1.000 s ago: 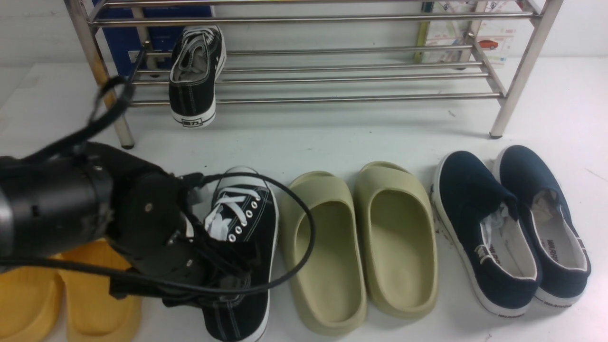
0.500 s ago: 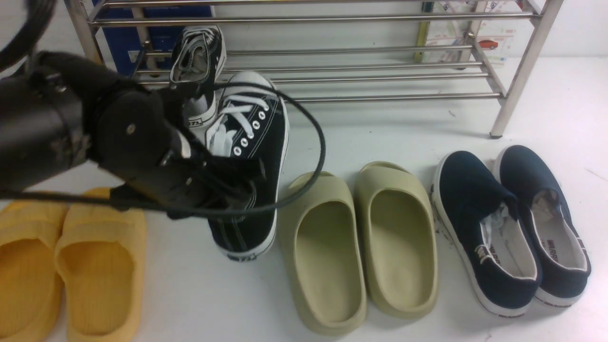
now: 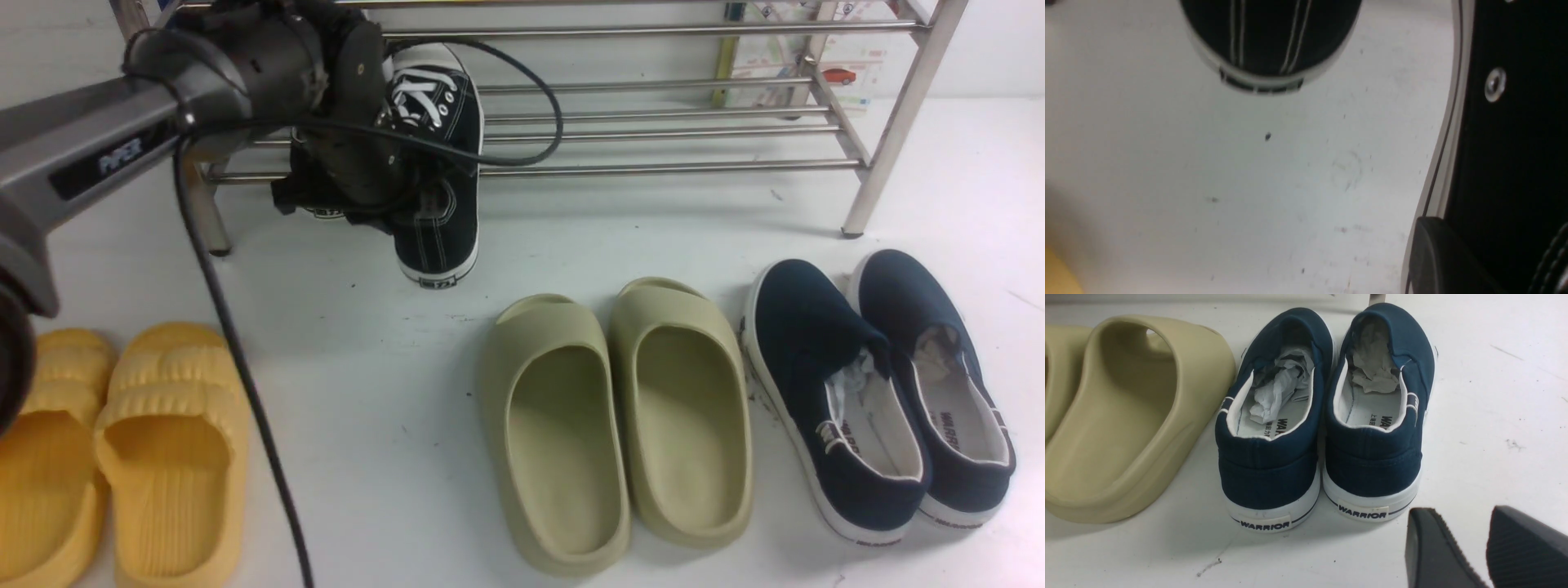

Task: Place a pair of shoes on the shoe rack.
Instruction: Use the left arm to put a shoe into the shoe rack

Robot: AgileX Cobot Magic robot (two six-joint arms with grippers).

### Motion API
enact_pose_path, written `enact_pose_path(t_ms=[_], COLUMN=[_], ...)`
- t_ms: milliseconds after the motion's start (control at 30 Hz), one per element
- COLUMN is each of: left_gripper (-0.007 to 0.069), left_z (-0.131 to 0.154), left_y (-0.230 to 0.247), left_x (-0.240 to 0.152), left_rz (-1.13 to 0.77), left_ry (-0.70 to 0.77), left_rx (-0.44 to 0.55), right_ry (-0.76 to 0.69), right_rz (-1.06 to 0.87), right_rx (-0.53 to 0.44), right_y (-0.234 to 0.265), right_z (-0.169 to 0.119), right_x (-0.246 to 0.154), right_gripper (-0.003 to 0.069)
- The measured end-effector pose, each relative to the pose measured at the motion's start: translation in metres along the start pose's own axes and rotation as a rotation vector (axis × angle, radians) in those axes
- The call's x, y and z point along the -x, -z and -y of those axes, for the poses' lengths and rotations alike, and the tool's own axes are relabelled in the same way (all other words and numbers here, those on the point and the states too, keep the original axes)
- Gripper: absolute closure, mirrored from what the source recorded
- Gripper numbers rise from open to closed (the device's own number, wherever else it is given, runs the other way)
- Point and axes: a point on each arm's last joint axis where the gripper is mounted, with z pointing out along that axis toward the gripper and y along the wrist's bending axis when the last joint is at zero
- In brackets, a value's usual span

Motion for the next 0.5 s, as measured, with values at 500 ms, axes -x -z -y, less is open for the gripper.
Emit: enact_pose_path(t_ms=[500], left_gripper=[0.0573], left_z=[0.02], left_y=[-0.044], left_x=[0.03], left_rz=[0.054], left_ry=[-0.023], left_rx=[0.007], right_ry=[0.0], right_rz=[0.0], right_rx=[0.0], right_y=[0.0], right_z=[0.0], right_x=[0.0], right_gripper=[0.0413])
